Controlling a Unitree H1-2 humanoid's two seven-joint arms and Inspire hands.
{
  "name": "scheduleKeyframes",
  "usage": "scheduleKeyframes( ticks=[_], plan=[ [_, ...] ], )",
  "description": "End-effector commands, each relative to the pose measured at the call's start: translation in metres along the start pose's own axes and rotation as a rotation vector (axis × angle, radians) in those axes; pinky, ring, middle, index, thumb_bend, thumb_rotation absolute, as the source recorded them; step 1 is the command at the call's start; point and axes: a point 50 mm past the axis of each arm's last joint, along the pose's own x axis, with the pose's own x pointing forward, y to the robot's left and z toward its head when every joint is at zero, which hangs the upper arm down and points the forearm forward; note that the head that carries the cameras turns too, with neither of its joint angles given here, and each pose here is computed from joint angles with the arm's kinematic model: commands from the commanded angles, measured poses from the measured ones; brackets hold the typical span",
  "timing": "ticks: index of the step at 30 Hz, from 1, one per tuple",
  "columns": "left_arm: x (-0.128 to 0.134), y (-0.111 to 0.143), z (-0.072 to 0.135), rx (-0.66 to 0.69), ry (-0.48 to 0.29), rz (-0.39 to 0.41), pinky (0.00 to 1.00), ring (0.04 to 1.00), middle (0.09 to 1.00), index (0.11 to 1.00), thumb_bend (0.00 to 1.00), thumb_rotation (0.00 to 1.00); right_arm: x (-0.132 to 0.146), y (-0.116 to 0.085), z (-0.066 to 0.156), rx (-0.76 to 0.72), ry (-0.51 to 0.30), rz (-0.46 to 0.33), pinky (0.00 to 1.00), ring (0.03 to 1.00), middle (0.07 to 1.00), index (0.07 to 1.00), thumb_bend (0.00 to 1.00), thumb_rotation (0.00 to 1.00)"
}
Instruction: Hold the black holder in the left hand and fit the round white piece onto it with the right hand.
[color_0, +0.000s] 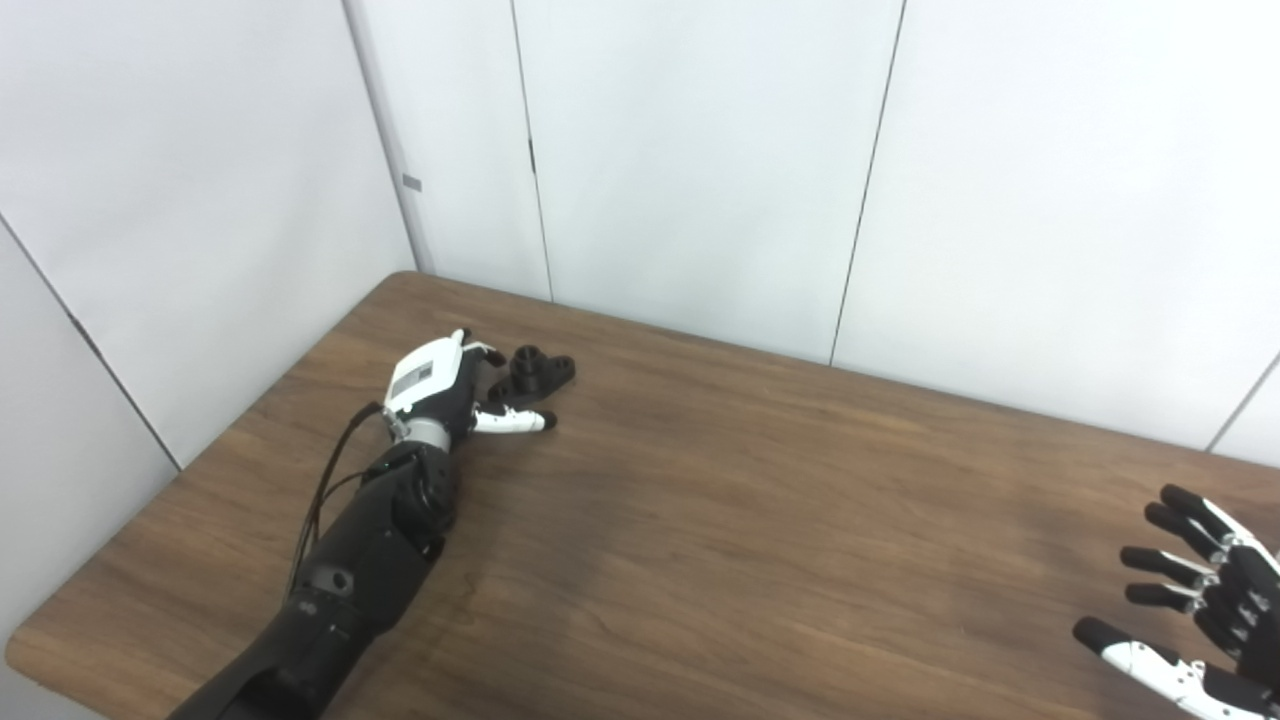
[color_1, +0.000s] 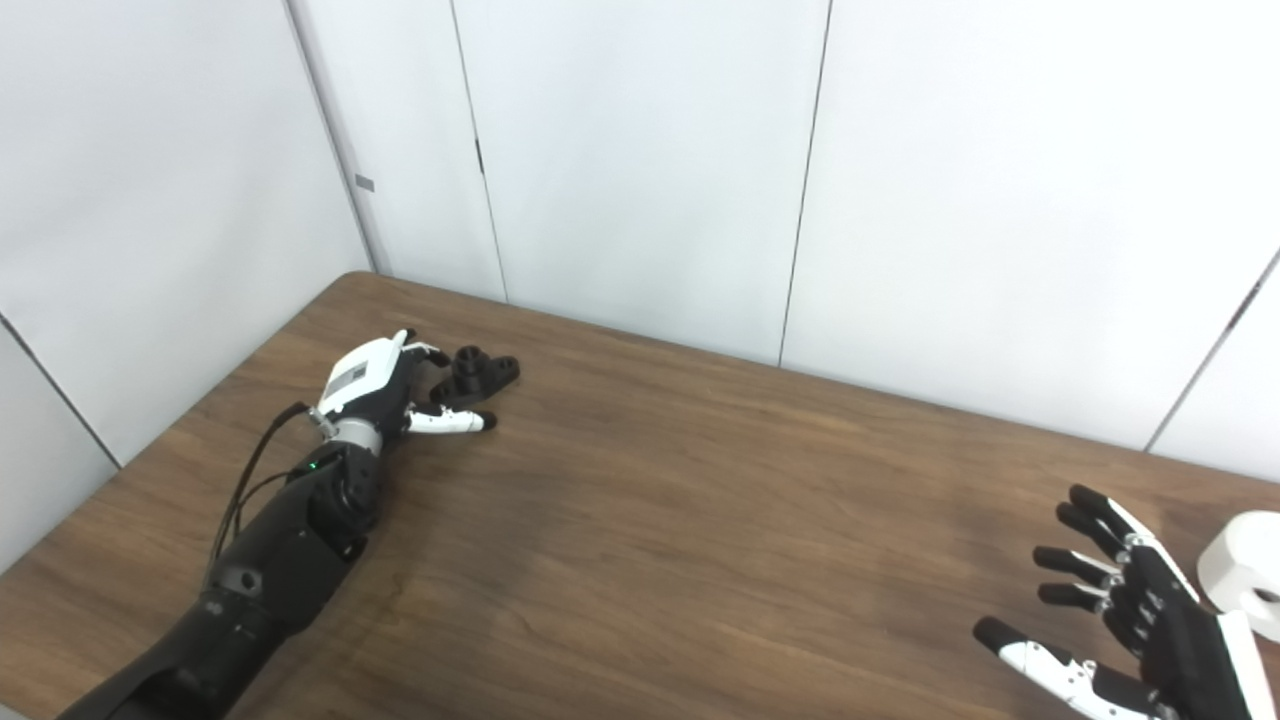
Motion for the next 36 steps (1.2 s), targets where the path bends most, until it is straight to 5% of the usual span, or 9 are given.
scheduleKeyframes(
  ticks=[1,8,9,12,31,36],
  plan=[
    [0.005,0.002,0.008,0.016,-0.018,-0.004,0.95,1.0,0.992,0.766,0.8,0.21,0.002,-0.007,0.015,-0.022,-0.065,-0.005,0.61,0.715,0.84,0.856,0.55,0.0],
    [0.006,-0.011,0.007,0.019,-0.024,-0.056,0.98,1.0,0.962,0.647,0.73,0.14,-0.001,-0.008,0.014,-0.02,-0.061,-0.009,0.57,0.702,0.838,0.859,0.51,0.0],
    [0.006,-0.013,0.007,0.015,-0.027,-0.059,0.99,1.0,0.955,0.556,0.61,0.1,-0.001,-0.008,0.014,-0.021,-0.061,-0.009,0.56,0.701,0.838,0.858,0.5,0.0],
    [0.005,-0.018,0.007,0.018,-0.035,-0.055,1.0,1.0,0.931,0.495,0.53,0.06,-0.001,-0.008,0.013,-0.02,-0.061,-0.008,0.55,0.696,0.838,0.858,0.48,0.0],
    [0.003,-0.025,0.017,-0.001,-0.141,0.002,1.0,0.998,0.911,0.487,0.52,0.06,0.005,-0.001,0.009,-0.02,-0.056,0.002,0.53,0.689,0.845,0.852,0.46,0.0],
    [-0.006,-0.031,0.023,0.003,-0.245,-0.034,1.0,1.0,0.896,0.485,0.52,0.06,0.009,0.003,0.008,0.014,-0.066,0.016,0.57,0.708,0.865,0.871,0.44,0.0]
  ],
)
